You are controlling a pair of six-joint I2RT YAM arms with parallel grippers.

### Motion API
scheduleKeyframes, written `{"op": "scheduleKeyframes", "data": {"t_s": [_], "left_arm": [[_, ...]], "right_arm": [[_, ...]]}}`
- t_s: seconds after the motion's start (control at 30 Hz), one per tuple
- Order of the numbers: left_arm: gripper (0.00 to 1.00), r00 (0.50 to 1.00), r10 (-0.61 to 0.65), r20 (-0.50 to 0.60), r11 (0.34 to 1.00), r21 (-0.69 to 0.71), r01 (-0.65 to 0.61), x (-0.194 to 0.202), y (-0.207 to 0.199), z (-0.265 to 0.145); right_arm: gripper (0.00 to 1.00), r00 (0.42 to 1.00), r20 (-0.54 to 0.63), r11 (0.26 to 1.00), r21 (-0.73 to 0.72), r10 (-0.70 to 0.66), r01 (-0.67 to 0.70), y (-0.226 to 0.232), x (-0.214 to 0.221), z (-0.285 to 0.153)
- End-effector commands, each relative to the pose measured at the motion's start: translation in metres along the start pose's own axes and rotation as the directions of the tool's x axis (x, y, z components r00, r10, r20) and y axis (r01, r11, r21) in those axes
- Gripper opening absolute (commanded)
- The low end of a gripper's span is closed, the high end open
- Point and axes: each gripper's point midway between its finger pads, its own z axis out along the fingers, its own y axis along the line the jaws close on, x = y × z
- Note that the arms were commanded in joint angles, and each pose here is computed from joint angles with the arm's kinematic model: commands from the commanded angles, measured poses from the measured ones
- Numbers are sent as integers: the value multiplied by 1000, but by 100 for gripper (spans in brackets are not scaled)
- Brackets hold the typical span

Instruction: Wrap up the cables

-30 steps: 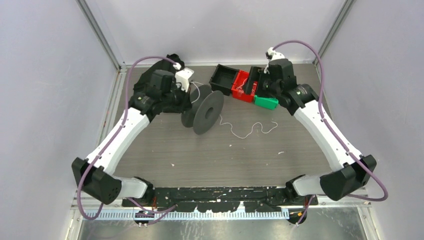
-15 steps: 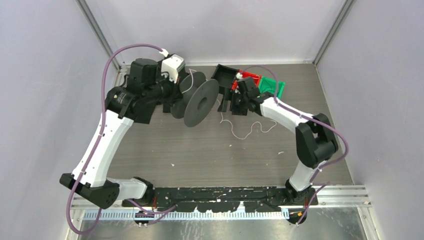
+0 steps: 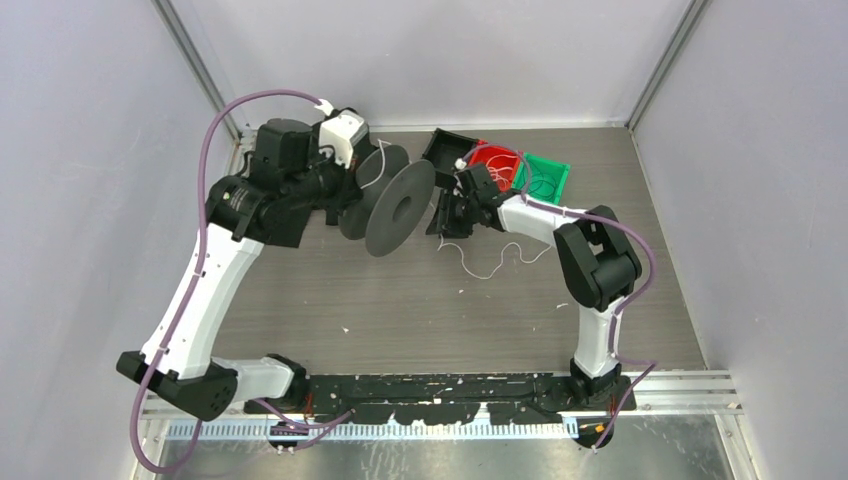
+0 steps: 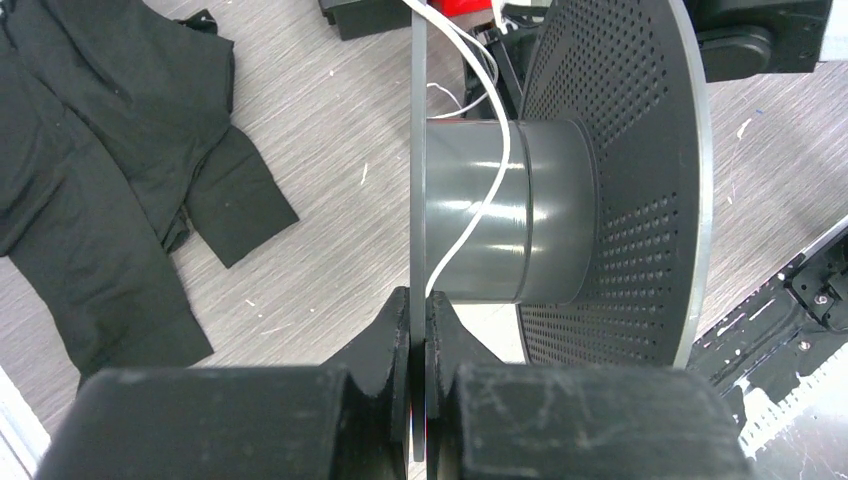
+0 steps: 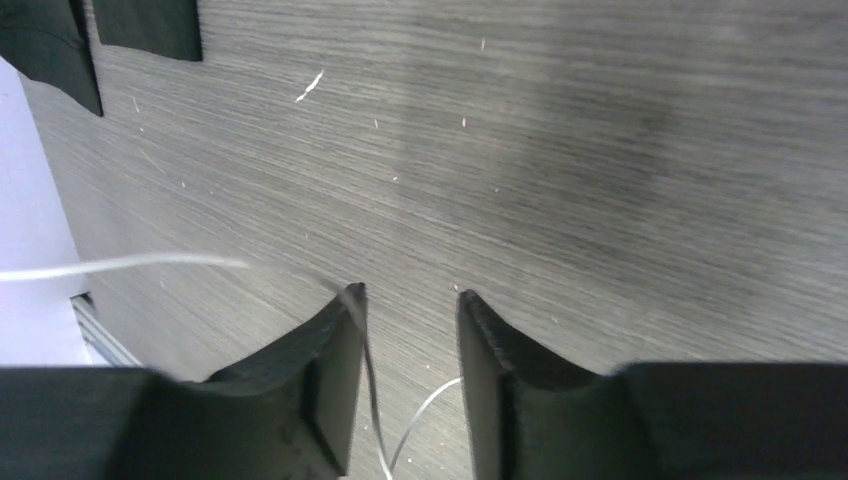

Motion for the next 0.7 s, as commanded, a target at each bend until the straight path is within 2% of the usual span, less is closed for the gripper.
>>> {"op": "scheduleKeyframes", "data": {"t_s": [0.0, 0.07, 0.1, 0.23, 0.4, 0.47, 0.67], "left_arm": [[0, 985, 28, 171, 999, -24, -25, -40, 0, -29], [0, 984, 29, 177, 999, -31, -24, -42, 2, -32], [0, 983, 31, 178, 999, -32, -26, -42, 2, -34], [0, 981, 47, 187, 999, -35, -41, -40, 2, -39], [0, 980, 20, 197, 998, -67, -7, -38, 13, -42], [0, 977, -8, 212, 997, -69, 23, -42, 16, -43], [0, 929, -156, 336, 987, 7, 163, -72, 20, -41]], "right_arm": [[33, 1000, 18, 993, -116, 1, 1, 31, -15, -5], [10, 1000, 21, 995, -100, -6, 8, 28, -16, -7], [2, 999, 36, 998, -62, -5, 7, 21, -19, -10], [1, 987, 152, 997, 44, 51, -58, -19, -43, -41], [1, 928, 334, 970, 115, 164, -213, -77, -72, -98], [0, 928, 343, 968, 146, 146, -206, -83, -71, -107], [1, 967, 234, 975, 174, 96, -139, -72, -38, -94]]}}
